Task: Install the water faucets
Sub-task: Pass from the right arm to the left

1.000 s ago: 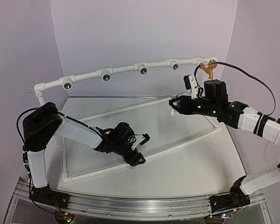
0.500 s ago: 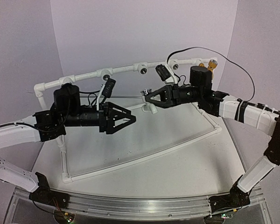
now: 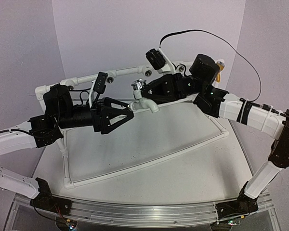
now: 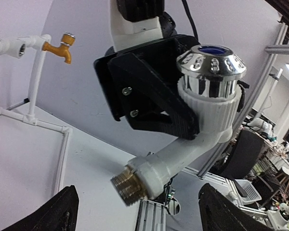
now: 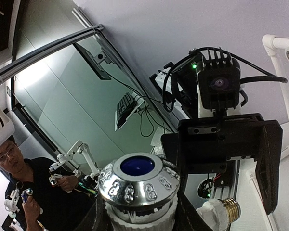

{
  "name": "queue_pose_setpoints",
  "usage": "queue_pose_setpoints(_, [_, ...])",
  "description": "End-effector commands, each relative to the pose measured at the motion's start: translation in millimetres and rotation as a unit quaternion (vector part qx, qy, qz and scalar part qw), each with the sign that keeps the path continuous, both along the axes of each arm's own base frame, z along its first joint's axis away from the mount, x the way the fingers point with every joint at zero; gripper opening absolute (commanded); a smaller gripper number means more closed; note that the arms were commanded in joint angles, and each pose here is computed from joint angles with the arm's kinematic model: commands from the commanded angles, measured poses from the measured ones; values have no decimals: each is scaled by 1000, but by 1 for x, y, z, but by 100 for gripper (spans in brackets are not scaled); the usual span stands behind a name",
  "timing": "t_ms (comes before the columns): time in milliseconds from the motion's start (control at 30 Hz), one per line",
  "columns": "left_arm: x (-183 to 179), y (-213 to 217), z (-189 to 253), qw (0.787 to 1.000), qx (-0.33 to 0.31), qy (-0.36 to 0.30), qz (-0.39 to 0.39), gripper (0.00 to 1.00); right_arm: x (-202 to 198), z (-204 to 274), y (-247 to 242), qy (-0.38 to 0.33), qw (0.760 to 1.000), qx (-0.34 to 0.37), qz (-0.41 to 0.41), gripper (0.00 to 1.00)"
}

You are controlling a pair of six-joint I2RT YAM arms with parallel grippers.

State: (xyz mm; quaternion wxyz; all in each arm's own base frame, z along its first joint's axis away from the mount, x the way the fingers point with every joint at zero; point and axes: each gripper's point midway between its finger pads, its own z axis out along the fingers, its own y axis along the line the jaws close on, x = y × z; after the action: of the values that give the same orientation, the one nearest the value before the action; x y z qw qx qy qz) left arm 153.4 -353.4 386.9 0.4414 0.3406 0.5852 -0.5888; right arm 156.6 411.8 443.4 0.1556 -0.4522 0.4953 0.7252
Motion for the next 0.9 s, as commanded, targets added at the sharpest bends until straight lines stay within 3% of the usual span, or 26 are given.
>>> queue_pose_setpoints(0, [-31, -11, 37, 992, -29, -25, -117, 89, -15, 21, -2, -24, 999, 34, 20, 0])
queue_pose_setpoints(167, [-36, -19, 37, 988, -29, -21, -153, 76, -20, 17, 2, -18, 999, 31, 30, 0])
queue_pose_setpoints(333, [-42, -15, 42, 985, -40, -34, -162, 47, -24, 15, 1, -15, 999, 27, 38, 0])
queue_pose_setpoints(567, [-50, -9, 45, 982, -44, -49, -178, 28, -22, 8, 2, -8, 999, 19, 40, 0])
queue_pose_setpoints(700, [-50, -4, 49, 983, -51, -62, -163, 2, -21, 2, 4, -2, 999, 14, 39, 0])
queue_pose_setpoints(800, [-43, -1, 49, 988, -54, -64, -131, 0, -17, -3, 7, 9, 999, 7, 34, 1])
queue_pose_setpoints(833, [-40, -1, 46, 990, -53, -61, -120, 0, -14, -4, 7, 13, 1000, 5, 27, 6])
queue_pose_setpoints(867, [-33, 0, 44, 992, -51, -57, -101, 0, -8, -6, 8, 20, 1000, 4, 13, 19])
